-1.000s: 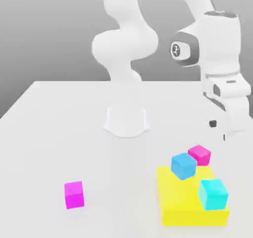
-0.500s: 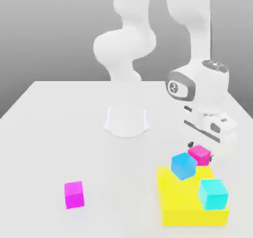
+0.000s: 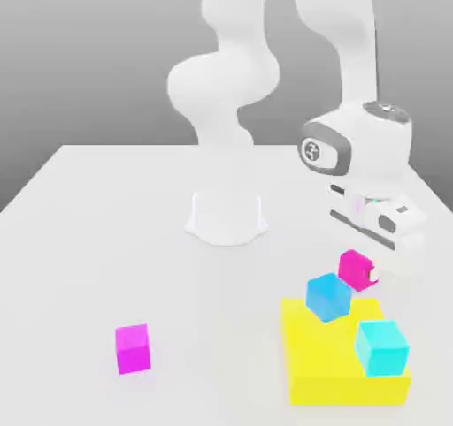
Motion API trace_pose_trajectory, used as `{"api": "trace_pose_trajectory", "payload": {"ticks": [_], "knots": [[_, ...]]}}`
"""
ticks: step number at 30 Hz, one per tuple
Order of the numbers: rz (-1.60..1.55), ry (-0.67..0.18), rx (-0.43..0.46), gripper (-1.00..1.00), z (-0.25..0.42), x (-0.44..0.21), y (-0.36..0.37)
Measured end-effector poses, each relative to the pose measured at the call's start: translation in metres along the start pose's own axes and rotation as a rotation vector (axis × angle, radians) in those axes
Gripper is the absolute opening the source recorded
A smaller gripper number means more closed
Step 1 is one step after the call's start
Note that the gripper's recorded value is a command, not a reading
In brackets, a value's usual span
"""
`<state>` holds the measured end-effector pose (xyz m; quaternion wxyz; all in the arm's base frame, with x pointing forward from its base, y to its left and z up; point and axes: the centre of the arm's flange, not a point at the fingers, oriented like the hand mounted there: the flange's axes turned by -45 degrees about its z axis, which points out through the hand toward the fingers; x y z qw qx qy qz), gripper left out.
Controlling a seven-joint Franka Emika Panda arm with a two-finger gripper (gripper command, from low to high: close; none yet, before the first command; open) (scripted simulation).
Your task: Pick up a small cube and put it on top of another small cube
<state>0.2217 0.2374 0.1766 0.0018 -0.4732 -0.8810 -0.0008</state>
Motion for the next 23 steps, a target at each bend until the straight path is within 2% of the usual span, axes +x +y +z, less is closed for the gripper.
{"api": "trace_pose_trajectory", "payload": {"ticks": [5, 13, 19, 20, 23], "knots": [[-0.012, -0.002, 0.001, -1.00, -0.034, -0.017, 0.011], [-0.067, -0.003, 0.002, -1.00, -0.117, -0.115, 0.048], [-0.072, -0.001, 0.002, -1.00, -0.070, -0.128, 0.050], [-0.072, -0.002, 0.002, 1.00, -0.064, -0.128, 0.049], [-0.072, -0.002, 0.002, 1.00, -0.064, -0.128, 0.049]]}}
